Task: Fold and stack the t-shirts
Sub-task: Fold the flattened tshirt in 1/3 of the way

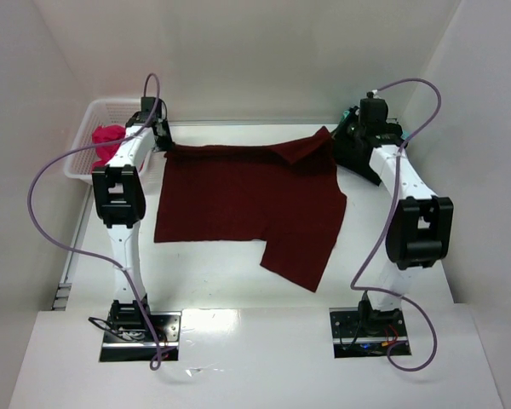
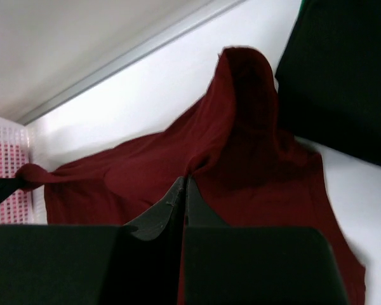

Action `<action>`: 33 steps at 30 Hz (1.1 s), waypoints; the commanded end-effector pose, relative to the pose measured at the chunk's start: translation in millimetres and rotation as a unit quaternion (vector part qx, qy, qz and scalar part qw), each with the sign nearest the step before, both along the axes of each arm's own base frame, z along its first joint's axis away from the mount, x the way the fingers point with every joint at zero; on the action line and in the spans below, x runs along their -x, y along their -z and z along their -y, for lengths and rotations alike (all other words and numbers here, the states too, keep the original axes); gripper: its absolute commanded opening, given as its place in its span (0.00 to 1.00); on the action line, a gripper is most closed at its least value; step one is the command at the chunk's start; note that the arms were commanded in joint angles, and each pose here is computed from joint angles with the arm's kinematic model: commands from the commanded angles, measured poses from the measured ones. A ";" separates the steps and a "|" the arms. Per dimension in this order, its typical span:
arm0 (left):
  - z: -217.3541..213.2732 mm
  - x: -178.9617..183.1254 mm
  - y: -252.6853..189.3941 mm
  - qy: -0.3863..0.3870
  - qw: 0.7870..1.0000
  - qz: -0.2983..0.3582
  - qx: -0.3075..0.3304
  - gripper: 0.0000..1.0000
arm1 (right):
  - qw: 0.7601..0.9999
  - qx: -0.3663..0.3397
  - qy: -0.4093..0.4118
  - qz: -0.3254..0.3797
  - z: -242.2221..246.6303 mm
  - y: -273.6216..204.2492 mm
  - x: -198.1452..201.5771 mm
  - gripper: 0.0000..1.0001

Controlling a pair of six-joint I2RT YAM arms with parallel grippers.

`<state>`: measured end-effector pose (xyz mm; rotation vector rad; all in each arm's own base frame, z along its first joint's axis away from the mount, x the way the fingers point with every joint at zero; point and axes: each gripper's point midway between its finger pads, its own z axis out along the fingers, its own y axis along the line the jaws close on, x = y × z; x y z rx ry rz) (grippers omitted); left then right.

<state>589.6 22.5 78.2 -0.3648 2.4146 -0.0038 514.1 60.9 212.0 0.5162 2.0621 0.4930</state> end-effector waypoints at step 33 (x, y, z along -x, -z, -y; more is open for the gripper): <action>-9.3 112.8 1.5 -0.032 0.999 -0.042 -0.012 0.00 | 0.995 -0.054 0.016 -0.087 -16.7 74.0 138.8 0.00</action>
